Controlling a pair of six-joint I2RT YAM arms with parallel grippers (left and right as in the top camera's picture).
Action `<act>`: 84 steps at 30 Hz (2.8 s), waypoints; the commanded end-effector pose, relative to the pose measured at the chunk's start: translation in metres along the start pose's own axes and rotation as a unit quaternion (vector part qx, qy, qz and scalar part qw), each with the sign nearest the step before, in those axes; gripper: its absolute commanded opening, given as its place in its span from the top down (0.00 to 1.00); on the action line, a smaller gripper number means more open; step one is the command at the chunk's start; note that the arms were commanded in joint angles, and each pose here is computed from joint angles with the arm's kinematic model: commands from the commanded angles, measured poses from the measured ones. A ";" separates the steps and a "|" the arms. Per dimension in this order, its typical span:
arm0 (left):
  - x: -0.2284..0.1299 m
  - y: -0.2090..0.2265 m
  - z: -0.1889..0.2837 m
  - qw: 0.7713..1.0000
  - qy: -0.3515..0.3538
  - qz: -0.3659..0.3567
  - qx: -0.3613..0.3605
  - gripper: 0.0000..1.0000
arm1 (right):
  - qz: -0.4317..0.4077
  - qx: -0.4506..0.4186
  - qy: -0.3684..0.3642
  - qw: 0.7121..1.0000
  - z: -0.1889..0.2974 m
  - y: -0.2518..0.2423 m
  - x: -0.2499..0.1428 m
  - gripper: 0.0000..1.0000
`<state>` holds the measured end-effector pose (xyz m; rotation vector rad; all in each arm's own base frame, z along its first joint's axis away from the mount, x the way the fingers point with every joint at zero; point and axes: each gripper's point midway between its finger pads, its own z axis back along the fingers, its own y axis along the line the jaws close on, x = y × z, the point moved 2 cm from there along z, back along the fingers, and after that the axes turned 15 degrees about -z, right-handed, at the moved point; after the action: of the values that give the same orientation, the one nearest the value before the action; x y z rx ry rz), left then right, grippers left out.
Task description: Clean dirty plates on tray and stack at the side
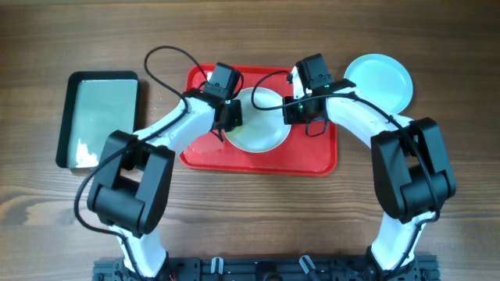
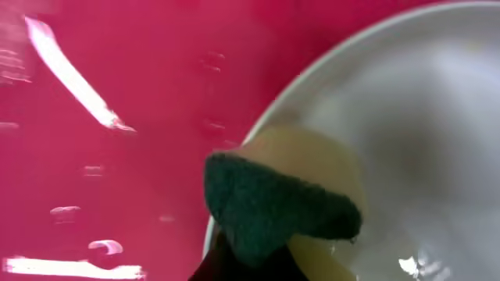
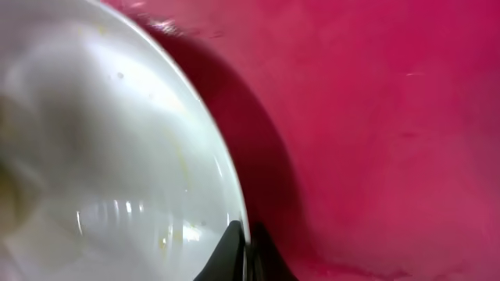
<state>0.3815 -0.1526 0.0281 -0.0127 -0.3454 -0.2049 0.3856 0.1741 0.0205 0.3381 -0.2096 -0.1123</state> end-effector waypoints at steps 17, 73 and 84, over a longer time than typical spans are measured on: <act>-0.014 0.197 0.157 0.939 -0.112 0.325 0.007 0.96 | 0.281 -0.206 -0.170 0.922 0.093 0.068 0.082 0.96; -0.070 0.266 0.158 0.898 -0.074 0.431 0.053 0.96 | 0.328 -0.333 -0.288 0.836 0.209 0.085 0.097 0.96; -0.072 0.266 0.150 0.898 -0.062 0.433 0.051 0.96 | 0.499 -0.376 -0.375 0.685 0.236 0.214 0.042 0.96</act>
<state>0.3195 0.1308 0.1595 -0.0605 -0.4710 0.6998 0.3960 0.3009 0.2963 -0.6854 -1.0784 0.7922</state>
